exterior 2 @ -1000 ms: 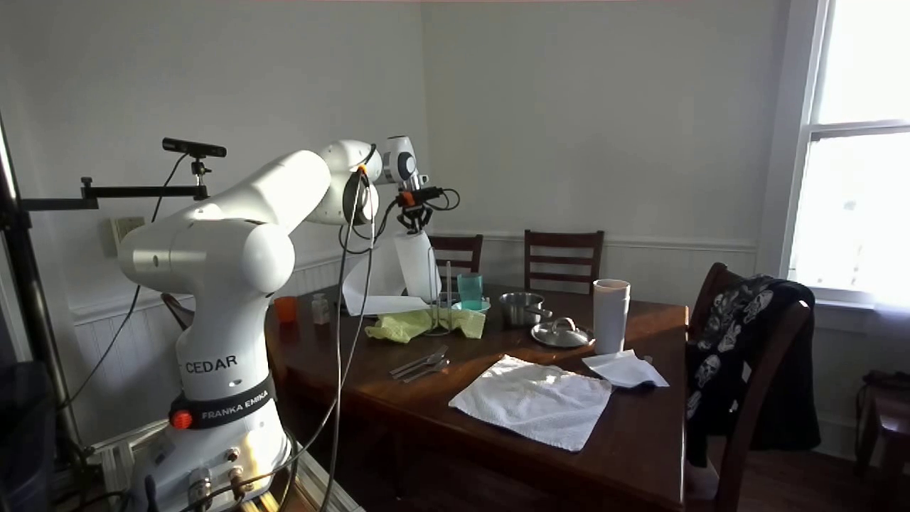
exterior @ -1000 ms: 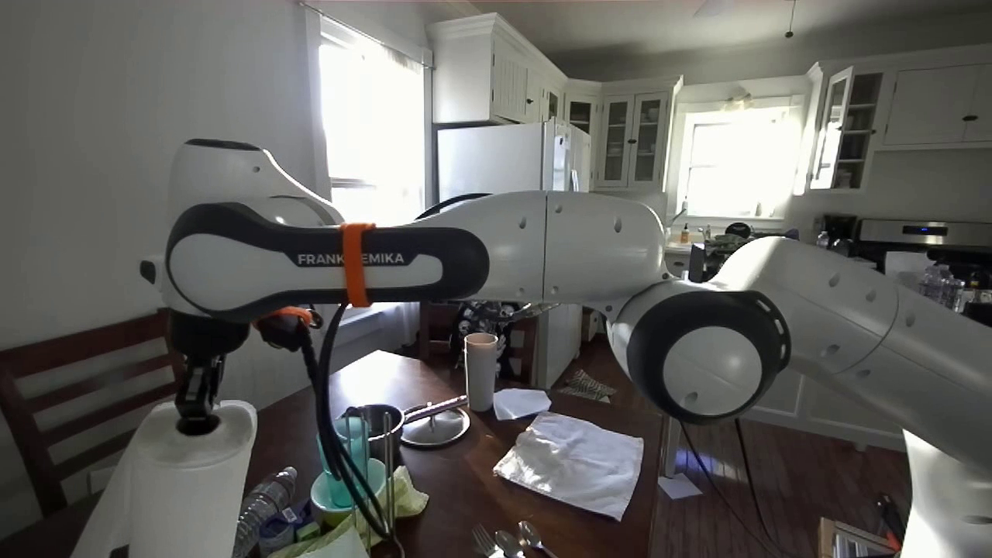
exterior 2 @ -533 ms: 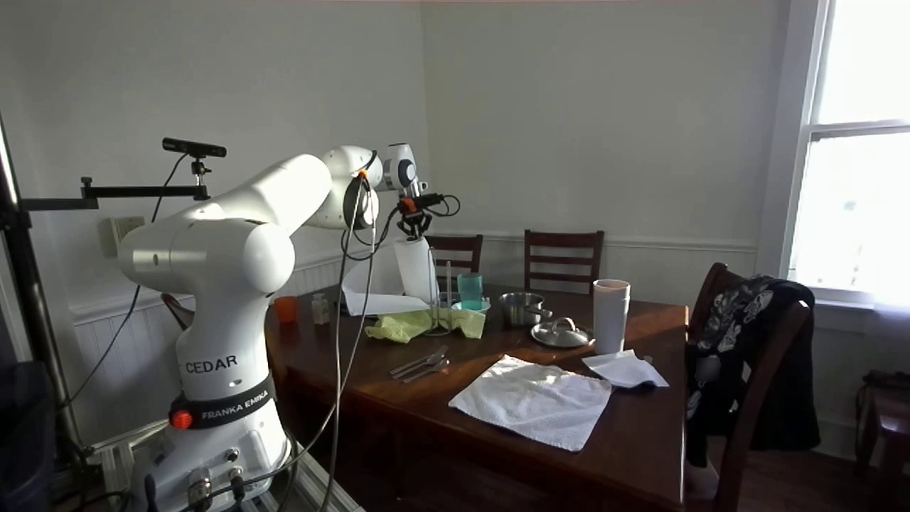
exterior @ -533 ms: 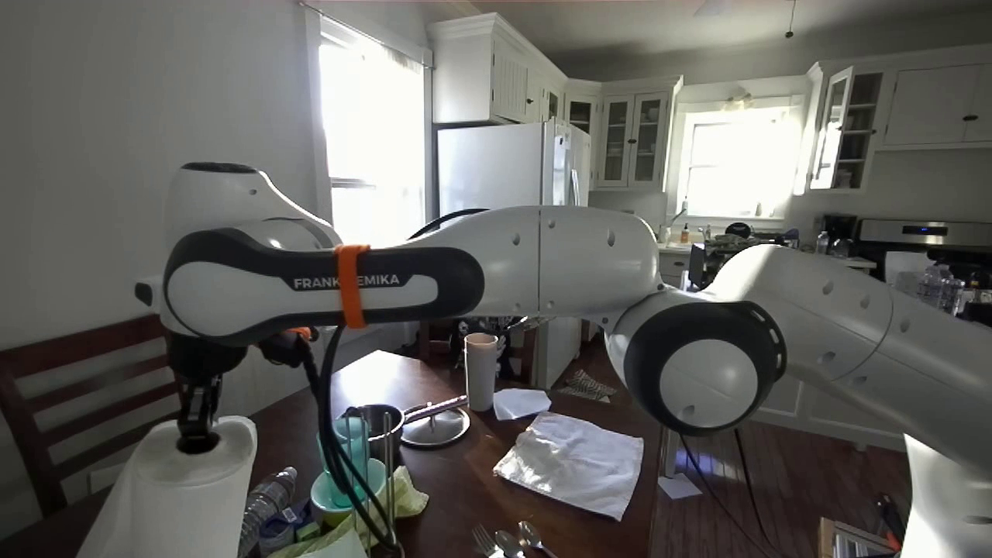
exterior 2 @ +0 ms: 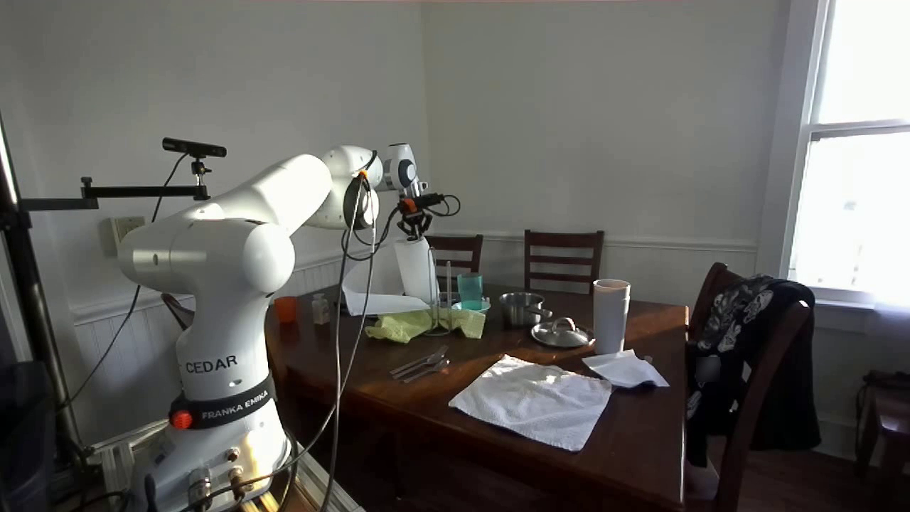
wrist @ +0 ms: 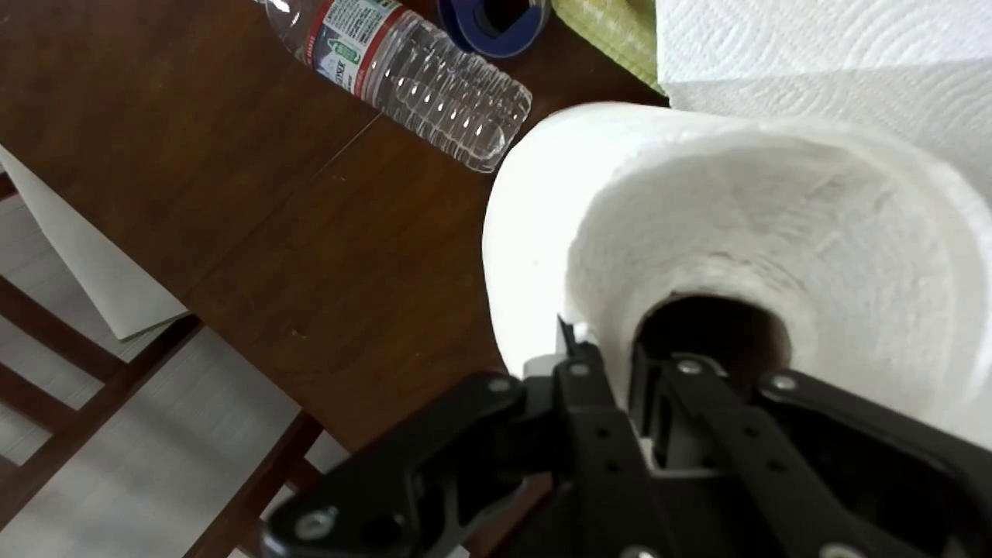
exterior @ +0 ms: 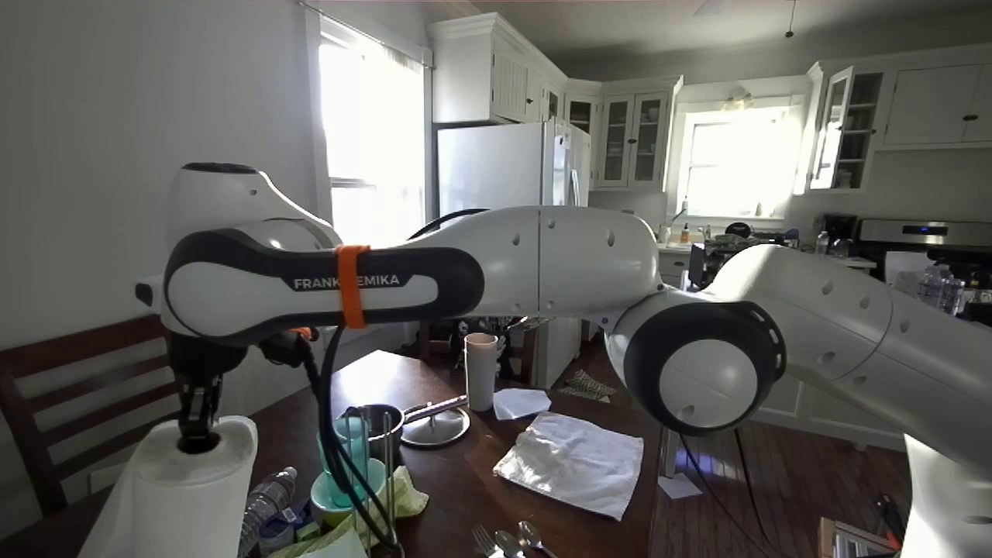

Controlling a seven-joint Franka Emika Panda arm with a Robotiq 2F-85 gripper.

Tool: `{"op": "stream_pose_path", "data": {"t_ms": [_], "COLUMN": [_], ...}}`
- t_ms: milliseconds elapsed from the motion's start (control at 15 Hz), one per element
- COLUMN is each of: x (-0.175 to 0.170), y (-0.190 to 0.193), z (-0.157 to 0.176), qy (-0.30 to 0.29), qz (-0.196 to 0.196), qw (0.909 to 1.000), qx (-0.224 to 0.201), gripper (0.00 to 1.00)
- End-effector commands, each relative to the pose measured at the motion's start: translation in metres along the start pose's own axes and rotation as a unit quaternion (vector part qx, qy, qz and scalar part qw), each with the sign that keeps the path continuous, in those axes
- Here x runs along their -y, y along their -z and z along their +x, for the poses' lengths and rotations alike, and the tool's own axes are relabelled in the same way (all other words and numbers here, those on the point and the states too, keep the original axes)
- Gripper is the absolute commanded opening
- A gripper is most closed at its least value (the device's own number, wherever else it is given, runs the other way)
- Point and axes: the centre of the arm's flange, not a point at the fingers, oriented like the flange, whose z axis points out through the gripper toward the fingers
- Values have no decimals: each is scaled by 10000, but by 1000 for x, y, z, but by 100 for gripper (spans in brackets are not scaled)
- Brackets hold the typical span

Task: Take the paper towel roll off its holder and place it on the table

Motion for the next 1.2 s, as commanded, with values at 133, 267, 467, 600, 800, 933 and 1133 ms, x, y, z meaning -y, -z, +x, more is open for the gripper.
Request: {"op": "stream_pose_path", "data": {"t_ms": [133,267,467,600,800,933,1133], "x": [-3,-2,-2,-4,-9,-14,-18], "y": [-8,-5,6,17,37,48,56], "z": [3,2,-2,-3,-2,-2,-5], "qy": [14,25,-3,-72,-172,-209,-250], "qz": [91,98,95,29,-233,-293,-78], "qw": [10000,9999,9999,9997,9985,9977,9986], "qx": [-27,-50,-118,-229,-461,-582,-458], "gripper": [46,60,80,95,100,100,100]}}
